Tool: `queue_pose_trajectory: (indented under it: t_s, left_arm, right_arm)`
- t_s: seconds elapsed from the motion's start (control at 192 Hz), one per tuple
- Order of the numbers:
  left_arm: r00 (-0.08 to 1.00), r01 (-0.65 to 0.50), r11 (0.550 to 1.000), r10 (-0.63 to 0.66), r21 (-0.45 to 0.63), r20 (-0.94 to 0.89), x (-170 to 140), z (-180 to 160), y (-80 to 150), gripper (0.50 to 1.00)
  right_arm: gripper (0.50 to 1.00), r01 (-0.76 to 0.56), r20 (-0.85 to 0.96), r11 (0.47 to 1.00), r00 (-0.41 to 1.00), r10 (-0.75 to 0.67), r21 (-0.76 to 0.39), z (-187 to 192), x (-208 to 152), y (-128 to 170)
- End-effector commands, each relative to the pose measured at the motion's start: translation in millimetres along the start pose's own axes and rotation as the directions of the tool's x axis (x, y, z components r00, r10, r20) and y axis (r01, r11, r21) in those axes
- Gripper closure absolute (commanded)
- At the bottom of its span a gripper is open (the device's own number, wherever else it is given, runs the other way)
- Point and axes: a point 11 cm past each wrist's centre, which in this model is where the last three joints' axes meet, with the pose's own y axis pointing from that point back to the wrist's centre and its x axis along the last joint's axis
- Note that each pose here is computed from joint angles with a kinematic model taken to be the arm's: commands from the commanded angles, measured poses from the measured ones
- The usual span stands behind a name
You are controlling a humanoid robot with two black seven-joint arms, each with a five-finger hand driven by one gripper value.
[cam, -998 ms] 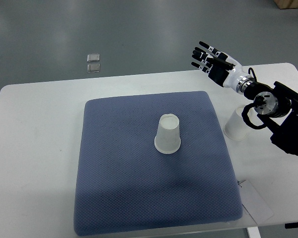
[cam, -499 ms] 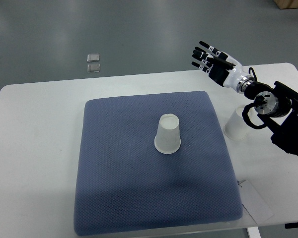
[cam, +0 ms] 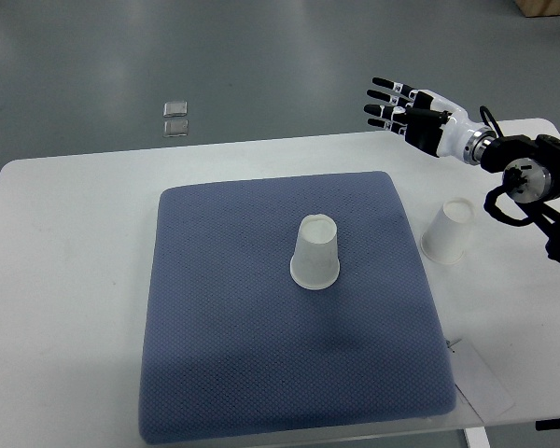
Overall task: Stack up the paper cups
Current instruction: 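Raise the right hand and swing it over the loose white cup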
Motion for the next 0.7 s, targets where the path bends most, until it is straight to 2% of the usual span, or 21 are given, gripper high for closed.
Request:
queue_pose_trajectory:
  t_s: [0.0,0.094,0.234,0.385,0.458,0.515,0.697]
  left_arm:
    - [1.0,0.0,1.0,0.0,0.0,0.0,0.1,0.1,0.0,0.5]
    - [1.0,0.0,1.0,0.0,0.0,0.0,0.1,0.1,0.0,0.5]
    - [1.0,0.001,1.0,-0.001,0.0,0.0,-0.4,0.1,0.0,0.5]
    - [1.0,0.001,1.0,-0.001,0.0,0.0,-0.4,0.1,0.0,0.5]
    - [1.0,0.001,1.0,-0.001,0.0,0.0,-0.4,0.1,0.0,0.5]
    - [1.0,0.001,1.0,-0.001,0.0,0.0,-0.4,0.1,0.0,0.5]
    - [1.0,0.001,1.0,-0.001,0.0,0.0,-0.4,0.1,0.0,0.5]
  right_arm:
    - [0.579,0.013,-0.221,0.995,0.975,-0.034,-0.099,-10.7,3.3,7.6]
    - [0.579,-0.002,-0.449,0.971,0.887,-0.108,-0.237,-27.1,8.2,19.7]
    - [0.579,-0.066,-0.655,0.923,0.724,-0.217,-0.38,-63.1,17.6,43.0]
    - [0.577,-0.187,-0.784,0.804,0.425,-0.452,-0.565,-96.9,4.7,72.3]
    - [0.576,-0.243,-0.793,0.76,0.289,-0.536,-0.603,-117.9,-10.2,82.4]
    - [0.579,-0.288,-0.804,0.751,0.192,-0.563,-0.594,-137.6,-24.4,87.4]
    - [0.576,-0.336,-0.812,0.77,-0.023,-0.583,-0.543,-183.5,-79.1,86.3]
